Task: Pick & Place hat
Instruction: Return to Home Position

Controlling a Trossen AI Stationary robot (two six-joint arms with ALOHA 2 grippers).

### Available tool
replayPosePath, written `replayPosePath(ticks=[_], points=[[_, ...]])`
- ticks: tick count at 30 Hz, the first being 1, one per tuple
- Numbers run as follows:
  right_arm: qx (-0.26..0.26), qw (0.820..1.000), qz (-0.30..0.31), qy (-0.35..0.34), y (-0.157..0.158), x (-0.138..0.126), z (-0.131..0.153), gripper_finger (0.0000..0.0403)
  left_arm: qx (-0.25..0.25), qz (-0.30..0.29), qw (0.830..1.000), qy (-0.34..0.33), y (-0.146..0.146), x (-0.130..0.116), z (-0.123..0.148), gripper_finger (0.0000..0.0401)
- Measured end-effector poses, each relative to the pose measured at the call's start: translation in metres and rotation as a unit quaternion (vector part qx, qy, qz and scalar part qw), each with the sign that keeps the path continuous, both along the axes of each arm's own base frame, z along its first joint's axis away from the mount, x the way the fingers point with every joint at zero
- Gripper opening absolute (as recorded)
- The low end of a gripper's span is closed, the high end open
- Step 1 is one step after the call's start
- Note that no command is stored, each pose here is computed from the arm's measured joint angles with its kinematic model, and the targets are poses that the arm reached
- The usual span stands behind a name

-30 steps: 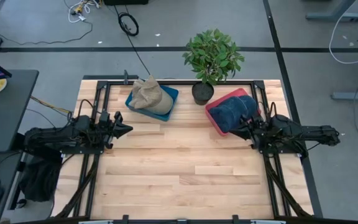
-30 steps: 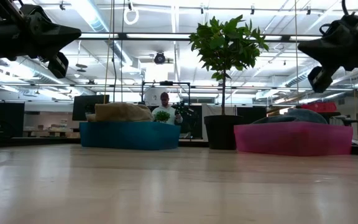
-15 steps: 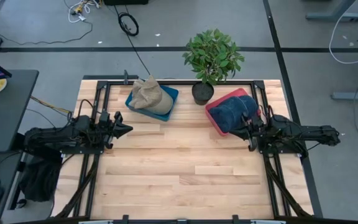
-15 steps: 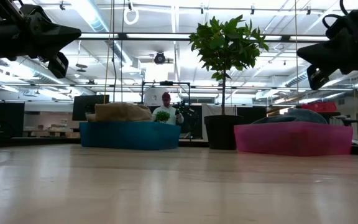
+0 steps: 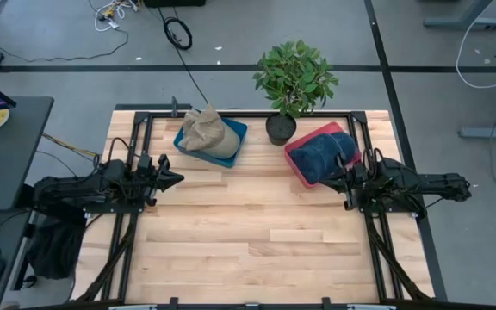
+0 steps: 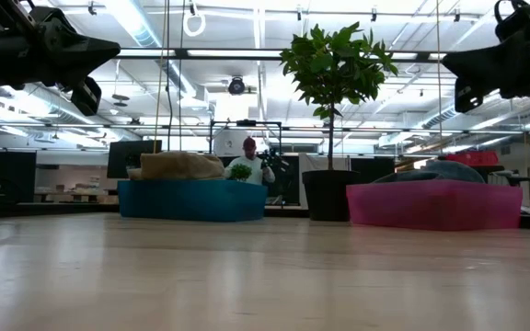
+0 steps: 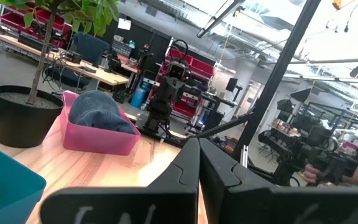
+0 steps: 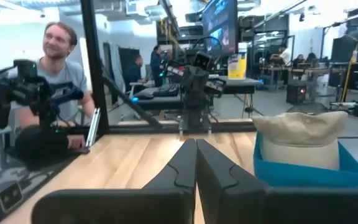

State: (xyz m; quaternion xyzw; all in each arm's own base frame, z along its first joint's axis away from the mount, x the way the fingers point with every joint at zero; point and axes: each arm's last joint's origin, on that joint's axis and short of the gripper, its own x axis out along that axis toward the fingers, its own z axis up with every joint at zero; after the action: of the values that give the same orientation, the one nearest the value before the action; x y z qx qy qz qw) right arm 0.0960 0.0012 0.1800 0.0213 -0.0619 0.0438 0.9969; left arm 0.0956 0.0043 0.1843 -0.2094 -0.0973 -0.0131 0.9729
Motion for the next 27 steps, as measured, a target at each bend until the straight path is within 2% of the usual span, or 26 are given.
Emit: replayPosePath(ticks=[6,27], points=[[-0.017,0.999,0.018,0.043,0.0023,0.0006,-0.0085,0.001,0.0,0.0,1.0,0.0,0.0,0.0,0.0,0.0003],[-0.014,0.999,0.019,0.042,0.0027,0.0009,-0.0083,0.001,0.0,0.0,1.0,0.0,0.0,0.0,0.0,0.0003]])
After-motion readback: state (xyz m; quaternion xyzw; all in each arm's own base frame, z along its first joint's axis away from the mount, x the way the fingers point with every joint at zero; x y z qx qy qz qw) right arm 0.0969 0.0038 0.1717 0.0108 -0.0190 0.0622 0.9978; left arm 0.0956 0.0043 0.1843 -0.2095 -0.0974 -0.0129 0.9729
